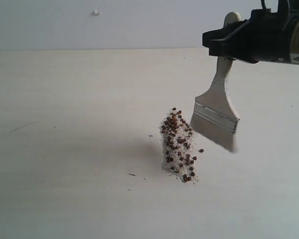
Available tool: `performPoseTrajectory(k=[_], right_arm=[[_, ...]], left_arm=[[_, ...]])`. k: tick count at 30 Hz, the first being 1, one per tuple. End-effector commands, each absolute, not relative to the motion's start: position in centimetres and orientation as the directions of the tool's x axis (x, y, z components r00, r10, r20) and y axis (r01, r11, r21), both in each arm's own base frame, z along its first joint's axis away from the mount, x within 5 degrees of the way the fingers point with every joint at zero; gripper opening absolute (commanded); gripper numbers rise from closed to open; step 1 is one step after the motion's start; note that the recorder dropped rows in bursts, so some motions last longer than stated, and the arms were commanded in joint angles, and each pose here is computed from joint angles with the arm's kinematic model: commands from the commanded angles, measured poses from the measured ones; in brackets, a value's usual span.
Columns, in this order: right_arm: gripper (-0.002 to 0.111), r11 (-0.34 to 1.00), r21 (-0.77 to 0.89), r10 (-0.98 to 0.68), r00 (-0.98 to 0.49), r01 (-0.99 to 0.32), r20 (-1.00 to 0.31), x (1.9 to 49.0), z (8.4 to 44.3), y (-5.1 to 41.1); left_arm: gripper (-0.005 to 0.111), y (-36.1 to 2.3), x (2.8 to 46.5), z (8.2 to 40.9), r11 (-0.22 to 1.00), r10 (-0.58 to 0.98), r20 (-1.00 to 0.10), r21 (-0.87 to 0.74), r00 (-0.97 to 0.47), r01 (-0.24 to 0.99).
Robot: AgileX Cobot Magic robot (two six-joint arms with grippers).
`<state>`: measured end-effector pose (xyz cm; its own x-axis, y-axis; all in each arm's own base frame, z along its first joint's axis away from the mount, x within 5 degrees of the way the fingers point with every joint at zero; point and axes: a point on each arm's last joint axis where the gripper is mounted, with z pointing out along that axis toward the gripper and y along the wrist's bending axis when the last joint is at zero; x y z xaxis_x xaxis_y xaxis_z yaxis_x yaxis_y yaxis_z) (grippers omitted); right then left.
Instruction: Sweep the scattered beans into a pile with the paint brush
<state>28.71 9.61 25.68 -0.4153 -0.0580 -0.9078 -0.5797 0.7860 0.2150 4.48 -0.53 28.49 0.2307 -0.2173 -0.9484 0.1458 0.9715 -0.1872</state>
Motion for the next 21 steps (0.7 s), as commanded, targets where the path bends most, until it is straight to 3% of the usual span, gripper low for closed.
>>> performPoseTrajectory(k=[1, 5, 13, 21], right_arm=[[0.000, 0.635, 0.279, -0.122, -0.450, -0.720, -0.885, 28.8, 27.5, 7.8], [0.000, 0.379, 0.288, -0.121, -0.355, -0.880, -0.927, 27.9, 27.5, 6.7], [0.000, 0.383, 0.323, -0.085, -0.382, -0.865, -0.920, 28.4, 21.7, 6.7], [0.000, 0.287, 0.337, -0.148, -0.389, -0.897, -0.909, 27.9, 19.5, 9.5]], left_arm=[[0.000, -0.5, 4.5, 28.4, 0.970, -0.222, -0.948, -0.192, 0.227, 0.147], [0.000, -0.5, 4.5, 28.4, 0.970, -0.222, -0.948, -0.192, 0.227, 0.147], [0.000, -0.5, 4.5, 28.4, 0.970, -0.222, -0.948, -0.192, 0.227, 0.147], [0.000, -0.5, 4.5, 28.4, 0.970, -0.222, -0.948, -0.192, 0.227, 0.147]])
